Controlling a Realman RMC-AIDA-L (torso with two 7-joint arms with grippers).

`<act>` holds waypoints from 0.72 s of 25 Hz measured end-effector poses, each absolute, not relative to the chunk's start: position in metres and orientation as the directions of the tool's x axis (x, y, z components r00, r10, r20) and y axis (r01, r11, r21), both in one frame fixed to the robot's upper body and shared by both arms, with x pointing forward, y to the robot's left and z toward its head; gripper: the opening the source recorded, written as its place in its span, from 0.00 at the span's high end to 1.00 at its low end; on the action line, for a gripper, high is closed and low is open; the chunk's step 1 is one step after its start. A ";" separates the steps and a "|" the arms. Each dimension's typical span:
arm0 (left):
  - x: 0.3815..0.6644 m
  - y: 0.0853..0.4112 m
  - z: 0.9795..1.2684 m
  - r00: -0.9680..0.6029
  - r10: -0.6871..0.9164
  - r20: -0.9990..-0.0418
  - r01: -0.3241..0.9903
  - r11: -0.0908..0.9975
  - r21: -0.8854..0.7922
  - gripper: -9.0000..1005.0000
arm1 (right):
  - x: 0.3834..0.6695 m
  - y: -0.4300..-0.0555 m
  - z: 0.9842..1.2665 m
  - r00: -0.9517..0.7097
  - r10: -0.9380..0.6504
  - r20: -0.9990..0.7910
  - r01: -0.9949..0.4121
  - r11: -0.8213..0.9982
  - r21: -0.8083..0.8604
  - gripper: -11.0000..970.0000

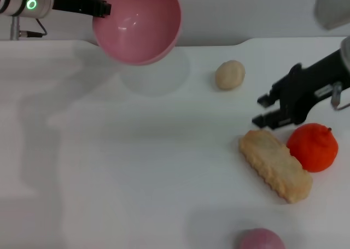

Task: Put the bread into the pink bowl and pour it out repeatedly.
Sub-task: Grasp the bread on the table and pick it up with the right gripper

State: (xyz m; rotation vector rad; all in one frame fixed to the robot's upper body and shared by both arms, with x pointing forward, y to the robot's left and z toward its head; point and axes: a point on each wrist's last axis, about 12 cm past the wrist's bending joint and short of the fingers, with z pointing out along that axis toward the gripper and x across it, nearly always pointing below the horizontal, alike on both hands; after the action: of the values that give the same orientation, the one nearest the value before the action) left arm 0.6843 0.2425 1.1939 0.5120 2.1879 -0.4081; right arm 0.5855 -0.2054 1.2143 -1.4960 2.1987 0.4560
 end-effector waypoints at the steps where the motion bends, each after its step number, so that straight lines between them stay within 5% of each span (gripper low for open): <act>1: 0.684 0.241 1.193 -0.570 0.224 -0.790 0.492 0.863 -0.110 0.95 | 0.585 -0.203 1.212 -0.314 -0.804 -0.504 -0.937 0.350 0.025 0.43; 18: 0.682 0.231 1.186 -0.574 0.229 -0.786 0.502 0.857 -0.117 0.95 | 0.582 -0.180 1.179 -0.305 -0.913 -0.269 -0.951 0.305 0.046 0.38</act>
State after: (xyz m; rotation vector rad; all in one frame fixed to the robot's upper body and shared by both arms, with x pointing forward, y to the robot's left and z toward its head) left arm 0.6819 0.2315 1.1863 0.5277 2.1938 -0.4181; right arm 0.5820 -0.1800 1.1790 -1.7220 2.3753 0.2919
